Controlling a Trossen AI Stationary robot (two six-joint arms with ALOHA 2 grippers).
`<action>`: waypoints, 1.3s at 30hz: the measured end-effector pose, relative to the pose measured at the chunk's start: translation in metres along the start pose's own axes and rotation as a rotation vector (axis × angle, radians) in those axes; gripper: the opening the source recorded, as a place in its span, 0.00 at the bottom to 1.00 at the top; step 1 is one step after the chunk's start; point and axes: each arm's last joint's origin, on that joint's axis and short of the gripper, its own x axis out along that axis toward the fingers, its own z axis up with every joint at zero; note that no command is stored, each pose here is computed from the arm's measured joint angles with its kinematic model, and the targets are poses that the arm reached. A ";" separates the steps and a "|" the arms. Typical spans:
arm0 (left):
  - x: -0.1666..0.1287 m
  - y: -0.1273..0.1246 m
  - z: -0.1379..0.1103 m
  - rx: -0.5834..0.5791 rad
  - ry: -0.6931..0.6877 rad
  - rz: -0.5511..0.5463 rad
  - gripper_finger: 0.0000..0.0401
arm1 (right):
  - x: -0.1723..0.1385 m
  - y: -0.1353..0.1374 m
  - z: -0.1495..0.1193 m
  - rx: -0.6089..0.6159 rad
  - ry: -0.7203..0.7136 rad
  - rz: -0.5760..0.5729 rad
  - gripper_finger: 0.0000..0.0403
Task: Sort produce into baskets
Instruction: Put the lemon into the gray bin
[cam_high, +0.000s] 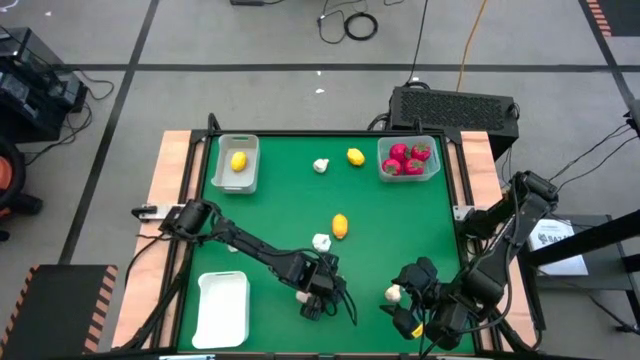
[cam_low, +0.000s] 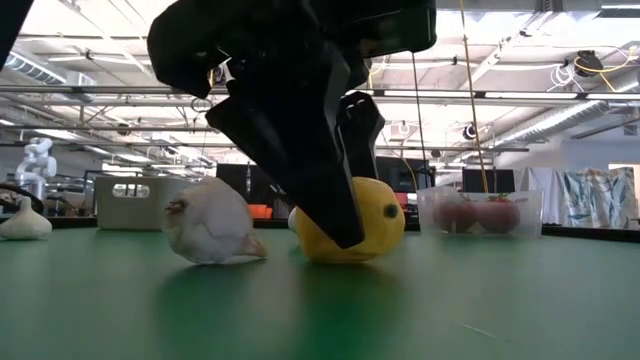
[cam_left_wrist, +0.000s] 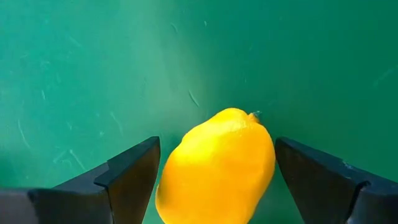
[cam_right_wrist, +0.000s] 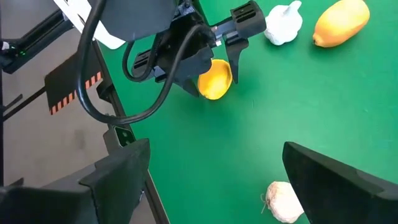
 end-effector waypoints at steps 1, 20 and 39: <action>0.000 0.000 0.000 0.000 0.000 0.000 0.80 | 0.000 0.000 0.000 -0.002 0.000 0.000 0.89; -0.064 0.017 0.034 -0.020 0.086 0.105 0.53 | 0.003 -0.002 0.004 -0.025 -0.004 -0.023 0.89; -0.265 0.167 -0.117 -0.418 0.038 0.537 0.52 | 0.037 -0.019 0.061 0.106 -0.086 -0.124 0.89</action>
